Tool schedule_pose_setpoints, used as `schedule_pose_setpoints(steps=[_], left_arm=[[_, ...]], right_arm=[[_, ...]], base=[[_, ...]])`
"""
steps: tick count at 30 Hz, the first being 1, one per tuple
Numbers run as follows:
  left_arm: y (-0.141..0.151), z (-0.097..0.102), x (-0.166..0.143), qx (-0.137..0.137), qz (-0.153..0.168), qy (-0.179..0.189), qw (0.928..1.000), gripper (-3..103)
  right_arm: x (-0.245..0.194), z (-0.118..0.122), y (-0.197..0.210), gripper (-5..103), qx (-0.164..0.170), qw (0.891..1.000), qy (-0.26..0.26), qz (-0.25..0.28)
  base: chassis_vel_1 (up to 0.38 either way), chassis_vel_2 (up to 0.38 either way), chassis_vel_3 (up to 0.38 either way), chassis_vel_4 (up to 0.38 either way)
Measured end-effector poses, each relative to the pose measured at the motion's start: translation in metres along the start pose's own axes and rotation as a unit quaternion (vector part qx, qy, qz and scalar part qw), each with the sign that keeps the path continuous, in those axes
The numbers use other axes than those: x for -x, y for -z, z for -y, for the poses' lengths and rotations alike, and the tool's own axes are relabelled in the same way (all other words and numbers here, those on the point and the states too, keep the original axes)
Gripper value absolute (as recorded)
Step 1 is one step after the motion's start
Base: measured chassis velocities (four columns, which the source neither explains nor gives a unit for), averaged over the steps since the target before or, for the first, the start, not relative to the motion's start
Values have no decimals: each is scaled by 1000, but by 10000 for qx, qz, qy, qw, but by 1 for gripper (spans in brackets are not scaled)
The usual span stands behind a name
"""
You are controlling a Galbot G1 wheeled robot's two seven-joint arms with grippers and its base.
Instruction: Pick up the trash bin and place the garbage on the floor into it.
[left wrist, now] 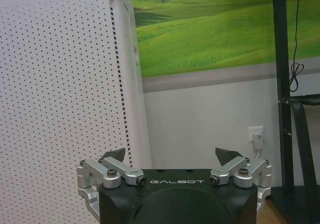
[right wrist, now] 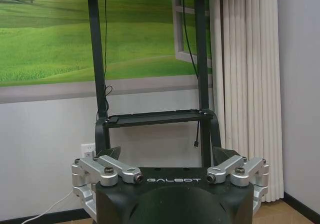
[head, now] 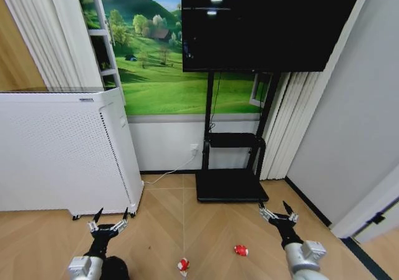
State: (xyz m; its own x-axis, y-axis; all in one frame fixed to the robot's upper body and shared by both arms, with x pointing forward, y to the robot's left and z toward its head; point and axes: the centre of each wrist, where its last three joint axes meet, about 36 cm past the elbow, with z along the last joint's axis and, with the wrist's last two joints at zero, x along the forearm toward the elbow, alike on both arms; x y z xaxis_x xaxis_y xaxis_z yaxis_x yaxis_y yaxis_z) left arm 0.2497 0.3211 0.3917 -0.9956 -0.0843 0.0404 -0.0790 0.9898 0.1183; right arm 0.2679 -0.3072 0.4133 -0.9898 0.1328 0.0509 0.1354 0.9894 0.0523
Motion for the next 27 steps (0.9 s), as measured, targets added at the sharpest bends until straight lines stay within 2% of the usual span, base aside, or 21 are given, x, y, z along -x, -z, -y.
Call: schedule_pose_setpoints(steps=[27], left_arm=[[-1,0,0,-11,2,48,10000,98]], right_arm=[[-1,1,-3,100,67,10000,-25,-29]], base=[[0,0,0,0]])
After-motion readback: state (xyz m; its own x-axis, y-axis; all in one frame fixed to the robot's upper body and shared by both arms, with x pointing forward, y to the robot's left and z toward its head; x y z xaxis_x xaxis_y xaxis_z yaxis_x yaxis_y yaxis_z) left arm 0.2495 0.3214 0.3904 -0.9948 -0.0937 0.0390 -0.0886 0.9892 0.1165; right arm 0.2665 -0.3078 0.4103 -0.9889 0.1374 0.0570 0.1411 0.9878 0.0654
